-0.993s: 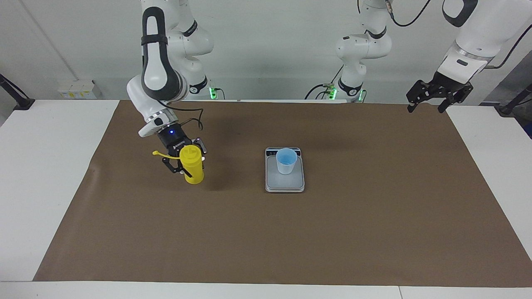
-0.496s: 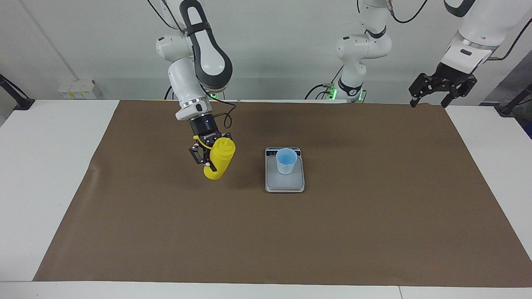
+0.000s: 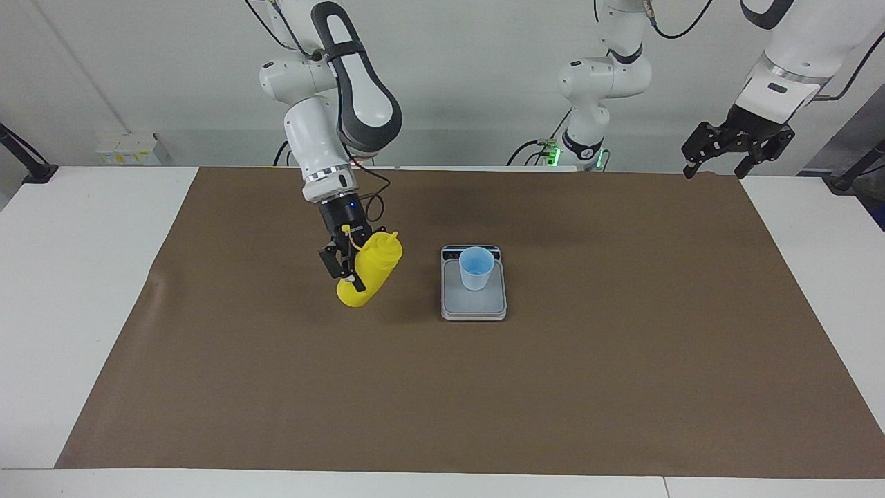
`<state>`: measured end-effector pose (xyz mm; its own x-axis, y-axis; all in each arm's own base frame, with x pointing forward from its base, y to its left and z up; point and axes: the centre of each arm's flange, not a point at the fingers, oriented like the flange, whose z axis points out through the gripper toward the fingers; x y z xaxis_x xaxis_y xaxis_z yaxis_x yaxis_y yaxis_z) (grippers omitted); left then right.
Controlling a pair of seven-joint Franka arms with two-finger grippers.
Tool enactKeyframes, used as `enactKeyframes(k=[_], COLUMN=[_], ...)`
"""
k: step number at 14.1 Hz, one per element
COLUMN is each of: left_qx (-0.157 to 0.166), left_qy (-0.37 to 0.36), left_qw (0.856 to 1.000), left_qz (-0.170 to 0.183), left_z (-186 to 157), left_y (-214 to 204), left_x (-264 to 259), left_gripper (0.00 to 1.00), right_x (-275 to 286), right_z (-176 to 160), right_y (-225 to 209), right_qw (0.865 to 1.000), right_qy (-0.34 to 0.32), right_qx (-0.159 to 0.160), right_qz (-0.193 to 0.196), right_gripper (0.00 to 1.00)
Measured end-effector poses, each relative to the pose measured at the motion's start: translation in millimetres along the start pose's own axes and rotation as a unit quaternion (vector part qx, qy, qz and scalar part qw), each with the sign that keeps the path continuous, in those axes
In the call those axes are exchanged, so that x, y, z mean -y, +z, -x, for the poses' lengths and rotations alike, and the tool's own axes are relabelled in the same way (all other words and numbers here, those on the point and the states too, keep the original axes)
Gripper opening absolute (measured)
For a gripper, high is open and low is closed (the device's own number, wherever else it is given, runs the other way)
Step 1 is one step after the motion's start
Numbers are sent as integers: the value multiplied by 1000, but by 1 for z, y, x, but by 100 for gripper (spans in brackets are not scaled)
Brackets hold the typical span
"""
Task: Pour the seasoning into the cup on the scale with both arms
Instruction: 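Lift the yellow bottle with the right gripper and carry it over the cup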
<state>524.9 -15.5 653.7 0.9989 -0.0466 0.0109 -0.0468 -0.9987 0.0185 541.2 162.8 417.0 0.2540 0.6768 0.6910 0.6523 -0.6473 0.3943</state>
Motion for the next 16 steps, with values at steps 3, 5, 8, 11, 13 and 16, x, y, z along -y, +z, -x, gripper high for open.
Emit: enactKeyframes(k=[3, 5, 8, 11, 13, 16], left_qx=[0, 0, 0, 0, 1, 1], left_qy=[0, 0, 0, 0, 0, 0], left_qw=[1000, 1000, 1000, 1000, 1000, 1000], left_qz=[0, 0, 0, 0, 0, 0], left_z=[0, 0, 0, 0, 0, 0], left_y=[0, 0, 0, 0, 0, 0], left_x=[0, 0, 0, 0, 0, 0], left_gripper=[100, 100, 100, 100, 100, 100], right_x=[-6, -16, -52, -74, -67, -49], right_z=[2, 3, 12, 5, -9, -30], right_y=[2, 3, 4, 0, 2, 6], right_qw=[1000, 999, 997, 996, 996, 995], right_qy=[-8, -23, -49, -38, -15, 10], right_qx=[-3, -9, -13, 11, 28, 51], right_qz=[-10, -24, -62, -79, -84, -89], right_gripper=[49, 49, 49, 49, 49, 49])
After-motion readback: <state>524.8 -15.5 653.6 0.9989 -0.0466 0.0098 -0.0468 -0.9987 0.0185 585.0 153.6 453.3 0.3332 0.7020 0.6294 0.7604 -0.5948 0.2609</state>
